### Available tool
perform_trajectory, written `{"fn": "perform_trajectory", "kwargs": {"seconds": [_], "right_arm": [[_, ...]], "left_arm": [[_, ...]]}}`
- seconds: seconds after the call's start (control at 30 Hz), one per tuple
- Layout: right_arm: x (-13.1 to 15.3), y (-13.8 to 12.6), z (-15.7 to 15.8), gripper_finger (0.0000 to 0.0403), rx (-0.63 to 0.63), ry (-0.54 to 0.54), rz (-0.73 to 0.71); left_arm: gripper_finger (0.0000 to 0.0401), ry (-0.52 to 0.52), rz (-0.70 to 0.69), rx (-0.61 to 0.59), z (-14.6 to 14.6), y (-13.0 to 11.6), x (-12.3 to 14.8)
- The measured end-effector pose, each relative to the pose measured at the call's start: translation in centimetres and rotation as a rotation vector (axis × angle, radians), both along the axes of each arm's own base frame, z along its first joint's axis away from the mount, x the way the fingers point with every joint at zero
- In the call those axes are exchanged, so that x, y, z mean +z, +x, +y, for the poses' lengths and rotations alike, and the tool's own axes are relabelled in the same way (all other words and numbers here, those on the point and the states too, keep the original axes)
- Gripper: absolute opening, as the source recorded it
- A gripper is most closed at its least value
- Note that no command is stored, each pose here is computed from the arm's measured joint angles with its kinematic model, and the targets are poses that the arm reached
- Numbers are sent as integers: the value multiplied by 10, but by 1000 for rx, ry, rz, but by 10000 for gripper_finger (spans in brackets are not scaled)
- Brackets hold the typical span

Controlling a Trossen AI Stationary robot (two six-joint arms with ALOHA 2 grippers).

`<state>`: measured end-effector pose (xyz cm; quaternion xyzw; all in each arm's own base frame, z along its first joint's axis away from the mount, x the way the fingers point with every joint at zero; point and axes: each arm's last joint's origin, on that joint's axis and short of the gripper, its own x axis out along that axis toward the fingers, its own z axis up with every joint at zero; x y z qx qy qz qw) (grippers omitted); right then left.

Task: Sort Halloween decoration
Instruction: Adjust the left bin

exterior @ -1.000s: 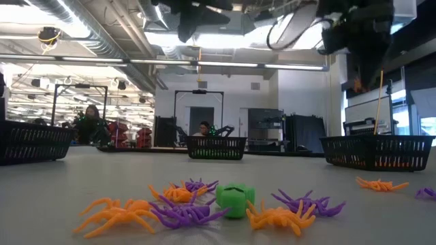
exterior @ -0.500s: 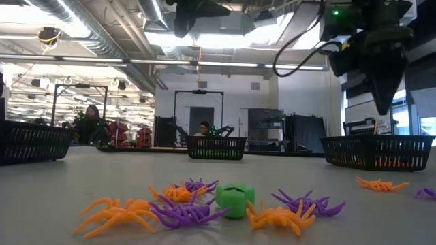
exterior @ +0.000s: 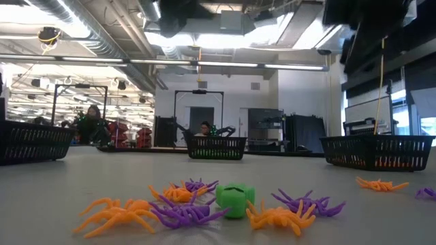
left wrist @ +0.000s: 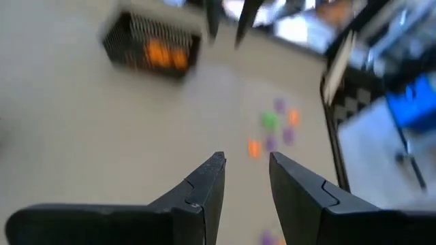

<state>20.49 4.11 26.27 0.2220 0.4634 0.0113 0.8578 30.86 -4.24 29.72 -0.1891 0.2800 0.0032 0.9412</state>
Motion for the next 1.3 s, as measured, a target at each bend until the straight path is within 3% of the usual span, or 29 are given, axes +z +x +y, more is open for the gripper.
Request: {"fn": "perform_trajectory", "kwargs": {"seconds": [0.23,0.47,0.77,0.97,1.17,1.3], "right_arm": [[-6,13,35,150,-26,-29,-65],[-29,27,49,150,-55,-9,19],[-50,33,62,150,-88,117,186],[-51,26,76,149,-77,137,209],[-52,22,79,150,-151,-30,132],[-53,21,76,150,-98,-162,106]], "left_arm": [[110,1,332,-145,-24,-25,-24],[110,63,498,-260,-54,-49,-33],[110,85,523,-372,-79,-62,-34],[110,104,481,-425,-86,-62,-33],[110,138,467,-363,-81,-59,-32],[110,150,423,-271,-74,-53,-31]]}}
